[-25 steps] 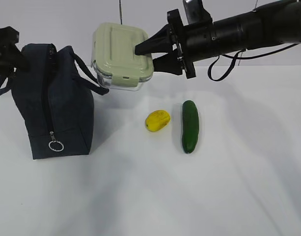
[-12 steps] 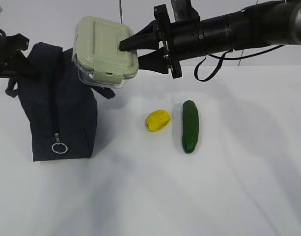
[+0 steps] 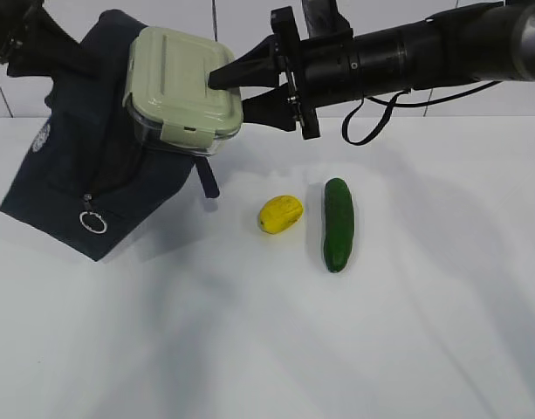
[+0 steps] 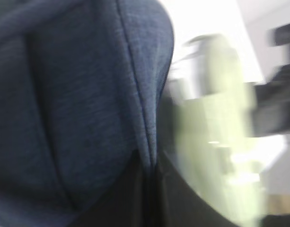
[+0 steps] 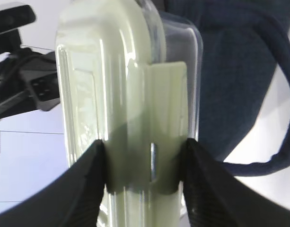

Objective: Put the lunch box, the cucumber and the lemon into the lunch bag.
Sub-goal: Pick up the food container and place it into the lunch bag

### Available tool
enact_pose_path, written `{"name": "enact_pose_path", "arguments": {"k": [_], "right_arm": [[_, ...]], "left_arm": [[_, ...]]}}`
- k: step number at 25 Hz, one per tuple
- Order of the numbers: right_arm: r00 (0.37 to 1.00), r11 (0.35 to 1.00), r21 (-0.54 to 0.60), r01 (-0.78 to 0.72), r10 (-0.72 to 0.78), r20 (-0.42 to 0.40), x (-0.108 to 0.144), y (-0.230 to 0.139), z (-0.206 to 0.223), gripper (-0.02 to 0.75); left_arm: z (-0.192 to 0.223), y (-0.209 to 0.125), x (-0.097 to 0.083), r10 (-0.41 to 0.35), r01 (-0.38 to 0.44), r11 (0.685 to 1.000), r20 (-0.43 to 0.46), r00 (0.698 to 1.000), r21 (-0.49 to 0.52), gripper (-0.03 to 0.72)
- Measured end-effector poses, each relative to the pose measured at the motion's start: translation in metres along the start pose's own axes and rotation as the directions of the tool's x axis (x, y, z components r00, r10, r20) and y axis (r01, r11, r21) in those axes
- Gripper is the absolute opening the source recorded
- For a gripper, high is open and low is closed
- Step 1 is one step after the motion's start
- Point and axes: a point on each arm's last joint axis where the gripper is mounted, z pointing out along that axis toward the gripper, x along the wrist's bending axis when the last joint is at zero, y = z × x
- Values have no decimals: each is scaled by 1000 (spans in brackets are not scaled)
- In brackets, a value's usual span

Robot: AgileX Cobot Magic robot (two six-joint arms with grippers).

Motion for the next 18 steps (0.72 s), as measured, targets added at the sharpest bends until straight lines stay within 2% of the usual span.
{"name": "enact_pose_path", "arguments": {"k": [3, 5, 10, 15, 18], "right_arm": [[1000, 1000, 7, -5, 5, 12, -5, -1, 2, 365], [998, 1000, 11, 12, -12, 62, -11, -1, 2, 365], [991, 999, -19, 28, -25, 131, -19, 2, 3, 365], [989, 998, -6, 55, -54, 136, -15, -3, 17, 365], [989, 997, 22, 69, -71, 129, -10, -10, 29, 365]], "left_arm": [[-4, 3, -12, 1, -2, 1000, 83, 997, 10, 0], [-5, 3, -16, 2, -5, 1000, 116, 993, 24, 0], [-3, 0, -20, 6, -14, 998, 139, 990, 54, 0], [16, -4, -38, 42, -55, 995, 163, 986, 80, 0], [28, -3, -43, 55, -64, 996, 150, 987, 56, 0]]}}
